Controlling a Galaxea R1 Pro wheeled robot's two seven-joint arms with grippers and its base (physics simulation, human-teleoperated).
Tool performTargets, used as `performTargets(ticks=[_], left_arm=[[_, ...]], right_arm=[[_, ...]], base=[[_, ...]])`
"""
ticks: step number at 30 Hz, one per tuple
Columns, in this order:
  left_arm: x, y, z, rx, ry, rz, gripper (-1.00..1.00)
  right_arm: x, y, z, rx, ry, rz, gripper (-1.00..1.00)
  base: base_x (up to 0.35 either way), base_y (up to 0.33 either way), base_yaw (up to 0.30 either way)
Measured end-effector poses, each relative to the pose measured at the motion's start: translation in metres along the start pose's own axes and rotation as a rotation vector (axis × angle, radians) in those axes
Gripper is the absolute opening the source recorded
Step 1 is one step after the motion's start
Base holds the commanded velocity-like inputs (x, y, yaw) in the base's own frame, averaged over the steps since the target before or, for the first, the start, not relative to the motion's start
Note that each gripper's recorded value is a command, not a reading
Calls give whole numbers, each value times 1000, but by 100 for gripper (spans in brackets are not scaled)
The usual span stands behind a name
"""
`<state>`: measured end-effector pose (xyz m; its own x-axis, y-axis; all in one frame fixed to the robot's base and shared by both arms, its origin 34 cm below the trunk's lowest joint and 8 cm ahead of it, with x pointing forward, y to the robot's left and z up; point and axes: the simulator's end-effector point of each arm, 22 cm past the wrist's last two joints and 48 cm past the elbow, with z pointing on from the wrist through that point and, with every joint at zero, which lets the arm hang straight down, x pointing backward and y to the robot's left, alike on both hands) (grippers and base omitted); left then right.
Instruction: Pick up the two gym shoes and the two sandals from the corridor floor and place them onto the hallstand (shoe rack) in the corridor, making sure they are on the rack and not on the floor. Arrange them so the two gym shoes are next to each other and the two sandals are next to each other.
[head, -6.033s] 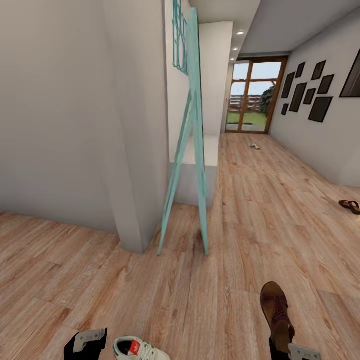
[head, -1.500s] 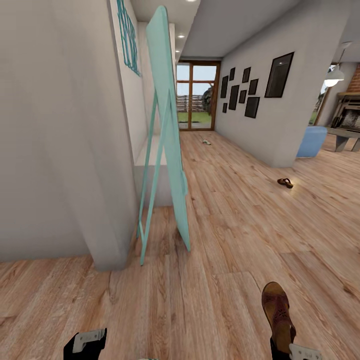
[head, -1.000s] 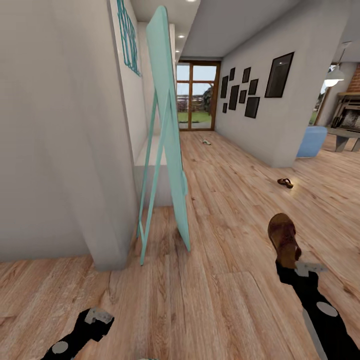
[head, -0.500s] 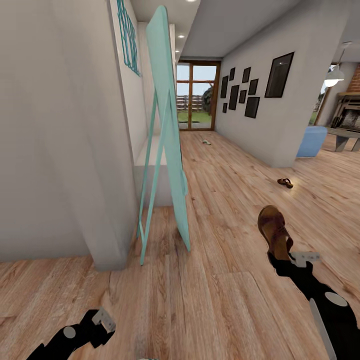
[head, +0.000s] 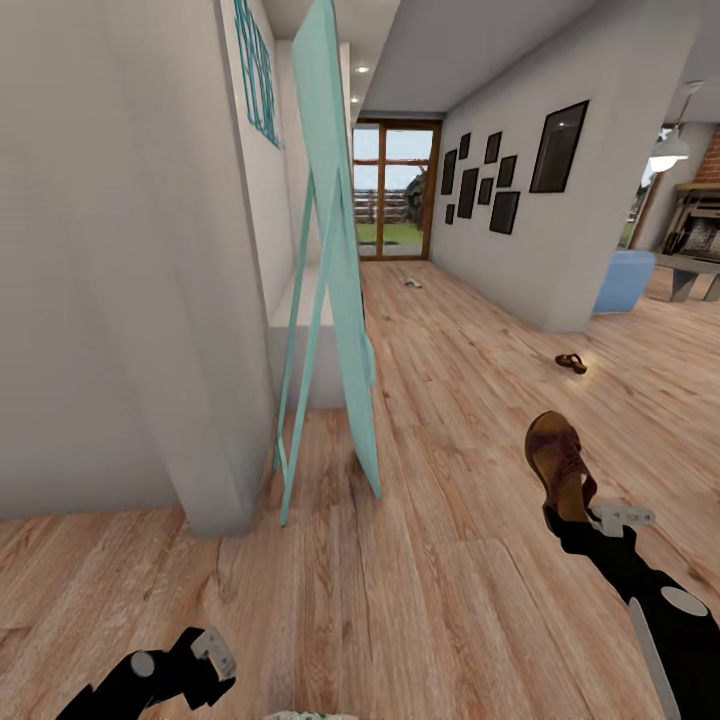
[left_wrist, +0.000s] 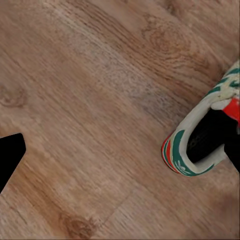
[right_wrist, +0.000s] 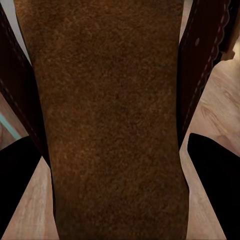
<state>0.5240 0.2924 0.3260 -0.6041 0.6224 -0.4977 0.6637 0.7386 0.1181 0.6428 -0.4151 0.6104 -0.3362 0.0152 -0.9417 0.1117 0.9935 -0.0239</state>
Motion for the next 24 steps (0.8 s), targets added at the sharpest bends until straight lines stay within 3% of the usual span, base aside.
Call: performTargets(ticks=[5,12,17,19,21,24], left_arm=[[14,-23,5,121,31,66,100],[28,-30,18,141,42,90,100],[19,-30,29,137,20,118,100],[22,-35,34,145,25,133,100],[22,-44,39,168,36,181,100],[23,-49,45,193,39,196,100]], right_arm=[[15,-2,2,3,8,-4,-100],[37,-3,6,6,21,-12,-100],[52,-4,8,8,29,-13,-100],[58,-5,9,9,32,-14,-100],[65,-5,10,9,36,-14,-100],[74,-5,12,9,40,-15,-100]], base=[[0,0,0],[0,0,0],[0,0,0],[0,0,0],[0,0,0],[0,0,0]])
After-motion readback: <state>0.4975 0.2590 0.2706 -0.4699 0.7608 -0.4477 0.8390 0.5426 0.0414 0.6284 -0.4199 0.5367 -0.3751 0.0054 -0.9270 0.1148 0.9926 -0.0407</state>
